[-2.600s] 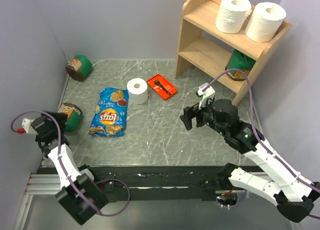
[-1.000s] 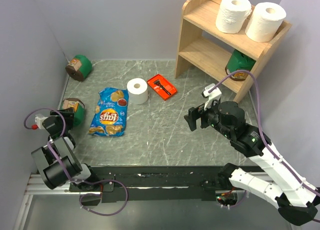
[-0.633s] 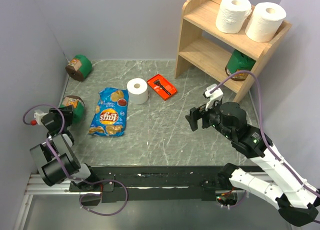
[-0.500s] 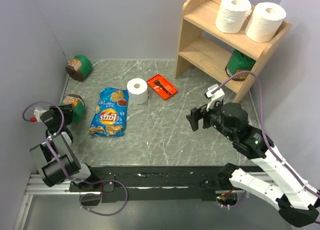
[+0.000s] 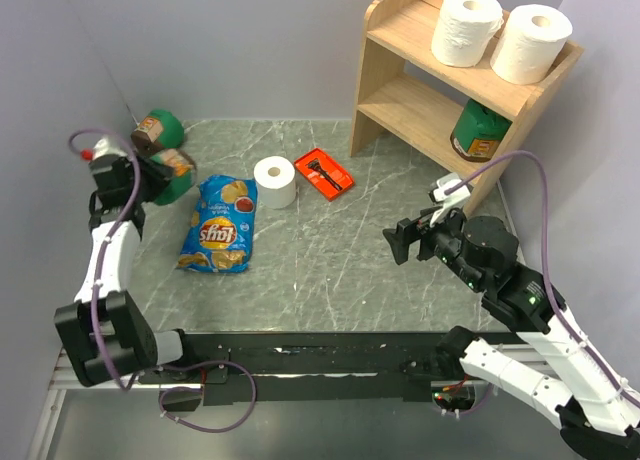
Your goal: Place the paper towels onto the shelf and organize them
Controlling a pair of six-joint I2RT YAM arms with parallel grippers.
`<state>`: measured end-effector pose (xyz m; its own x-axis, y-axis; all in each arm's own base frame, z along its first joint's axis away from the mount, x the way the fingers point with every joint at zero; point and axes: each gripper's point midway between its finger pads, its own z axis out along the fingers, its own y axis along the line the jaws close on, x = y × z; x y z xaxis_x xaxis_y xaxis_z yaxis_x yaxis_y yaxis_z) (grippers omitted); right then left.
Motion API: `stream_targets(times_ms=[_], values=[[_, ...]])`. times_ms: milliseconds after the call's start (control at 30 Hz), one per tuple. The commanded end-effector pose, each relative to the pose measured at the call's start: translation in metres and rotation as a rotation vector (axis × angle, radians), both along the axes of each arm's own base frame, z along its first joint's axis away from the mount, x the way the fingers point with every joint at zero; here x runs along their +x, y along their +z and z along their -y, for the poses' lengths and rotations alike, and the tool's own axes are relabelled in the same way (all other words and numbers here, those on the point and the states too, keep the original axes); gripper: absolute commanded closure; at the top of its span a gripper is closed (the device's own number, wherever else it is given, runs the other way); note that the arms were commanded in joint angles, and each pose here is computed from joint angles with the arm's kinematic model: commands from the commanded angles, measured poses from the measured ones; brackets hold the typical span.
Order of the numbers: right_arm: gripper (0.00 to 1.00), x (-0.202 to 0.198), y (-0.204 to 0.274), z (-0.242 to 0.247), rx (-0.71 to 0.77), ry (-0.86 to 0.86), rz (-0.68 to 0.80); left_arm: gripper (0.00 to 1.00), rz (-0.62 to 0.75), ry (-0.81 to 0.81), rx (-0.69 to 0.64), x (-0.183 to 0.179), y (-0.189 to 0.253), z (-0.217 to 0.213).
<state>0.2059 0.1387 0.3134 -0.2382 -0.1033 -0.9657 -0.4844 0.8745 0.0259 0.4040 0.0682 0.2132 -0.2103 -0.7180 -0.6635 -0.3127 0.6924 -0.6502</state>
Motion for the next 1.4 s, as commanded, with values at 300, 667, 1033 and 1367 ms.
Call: stream_targets(times_ms=[300, 667, 1033, 1367], values=[[0.00, -0.007, 0.015, 0.025, 0.098, -0.113, 0.041, 0.54, -0.104, -0.629, 0.327, -0.082, 0.042, 0.223], [0.00, -0.012, 0.010, 0.043, 0.136, -0.198, 0.032, 0.50, -0.185, -0.969, 0.442, -0.143, -0.018, 0.401], [0.00, -0.013, 0.005, 0.045, 0.125, -0.212, 0.012, 0.29, -0.253, -1.070, 0.530, -0.142, -0.043, 0.452], [0.01, -0.012, -0.006, 0.006, 0.102, -0.049, -0.064, 0.04, -0.107, -1.028, 0.410, -0.107, 0.035, 0.424]])
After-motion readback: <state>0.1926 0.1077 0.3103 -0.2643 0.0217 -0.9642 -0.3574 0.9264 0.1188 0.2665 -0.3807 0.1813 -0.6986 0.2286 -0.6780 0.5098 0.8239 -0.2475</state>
